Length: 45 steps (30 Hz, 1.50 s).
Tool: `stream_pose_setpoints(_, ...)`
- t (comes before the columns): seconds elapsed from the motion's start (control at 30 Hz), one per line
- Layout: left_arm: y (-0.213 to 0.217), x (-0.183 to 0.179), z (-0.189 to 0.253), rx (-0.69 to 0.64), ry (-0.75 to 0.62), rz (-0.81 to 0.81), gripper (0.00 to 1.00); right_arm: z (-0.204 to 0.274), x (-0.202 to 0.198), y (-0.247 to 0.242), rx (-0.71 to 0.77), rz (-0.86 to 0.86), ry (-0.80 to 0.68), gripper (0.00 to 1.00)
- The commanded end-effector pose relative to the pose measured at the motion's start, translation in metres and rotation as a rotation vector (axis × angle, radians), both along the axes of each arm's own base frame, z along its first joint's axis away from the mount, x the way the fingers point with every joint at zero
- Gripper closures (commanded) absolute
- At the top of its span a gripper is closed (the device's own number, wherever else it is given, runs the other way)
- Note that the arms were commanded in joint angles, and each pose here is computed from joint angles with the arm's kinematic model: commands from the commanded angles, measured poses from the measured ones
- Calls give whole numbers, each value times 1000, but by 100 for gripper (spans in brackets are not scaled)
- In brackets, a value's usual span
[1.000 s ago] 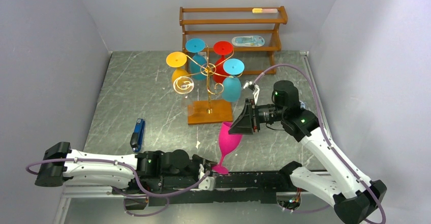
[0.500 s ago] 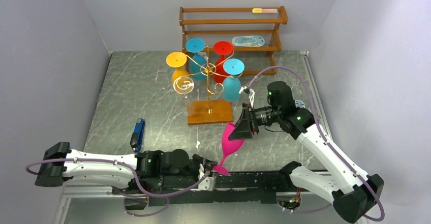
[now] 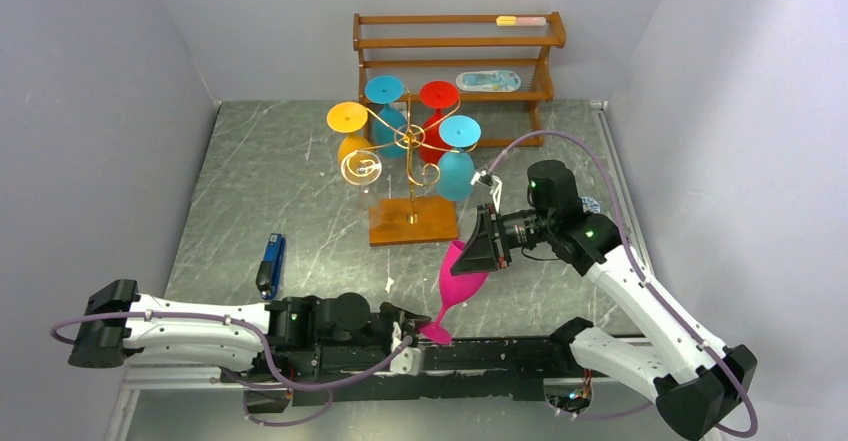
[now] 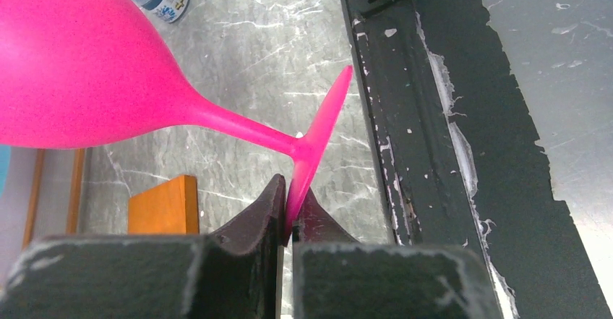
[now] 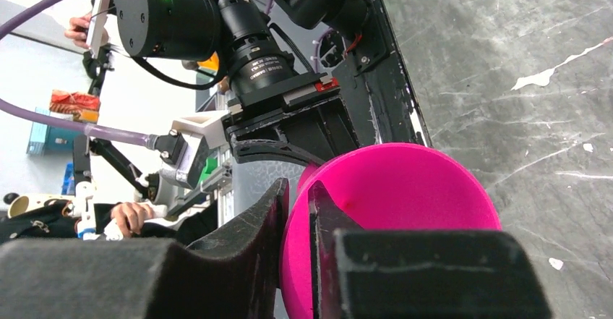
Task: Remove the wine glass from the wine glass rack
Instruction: Place the wine glass at the center of the board.
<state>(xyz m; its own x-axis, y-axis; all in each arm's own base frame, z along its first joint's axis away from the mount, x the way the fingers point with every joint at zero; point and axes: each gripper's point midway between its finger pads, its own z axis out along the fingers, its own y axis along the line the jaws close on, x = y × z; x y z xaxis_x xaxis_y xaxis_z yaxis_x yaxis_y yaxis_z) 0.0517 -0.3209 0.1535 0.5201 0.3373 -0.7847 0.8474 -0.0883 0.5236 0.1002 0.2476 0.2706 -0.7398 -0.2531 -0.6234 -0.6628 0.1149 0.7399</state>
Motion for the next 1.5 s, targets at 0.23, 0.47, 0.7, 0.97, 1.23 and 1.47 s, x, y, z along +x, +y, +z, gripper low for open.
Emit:
stream_pose_setpoints(0.23, -3, 18, 39, -161, 37, 121, 88, 26, -15, -1, 71, 9, -4, 100)
stream_pose_setpoints(0.47, -1, 14, 44, -175, 141, 149, 23, 12, 6, -3, -7, -124, -37, 100)
stream_pose_setpoints(0.7, 11, 11, 53, -219, 288, 216, 1, -18, 56, -29, -196, -467, -149, 100)
stream_pose_setpoints(0.97, 32, 24, 57, -249, 484, 426, 1, -34, 112, -94, -369, -959, -275, 100)
stream_pose_setpoints(1.23, 56, 42, 71, -254, 516, 602, 1, -24, 150, -133, -398, -1242, -416, 100)
stream_pose_setpoints(1.47, 72, 47, 72, -290, 505, 628, 1, -40, 193, -129, -487, -1284, -503, 100)
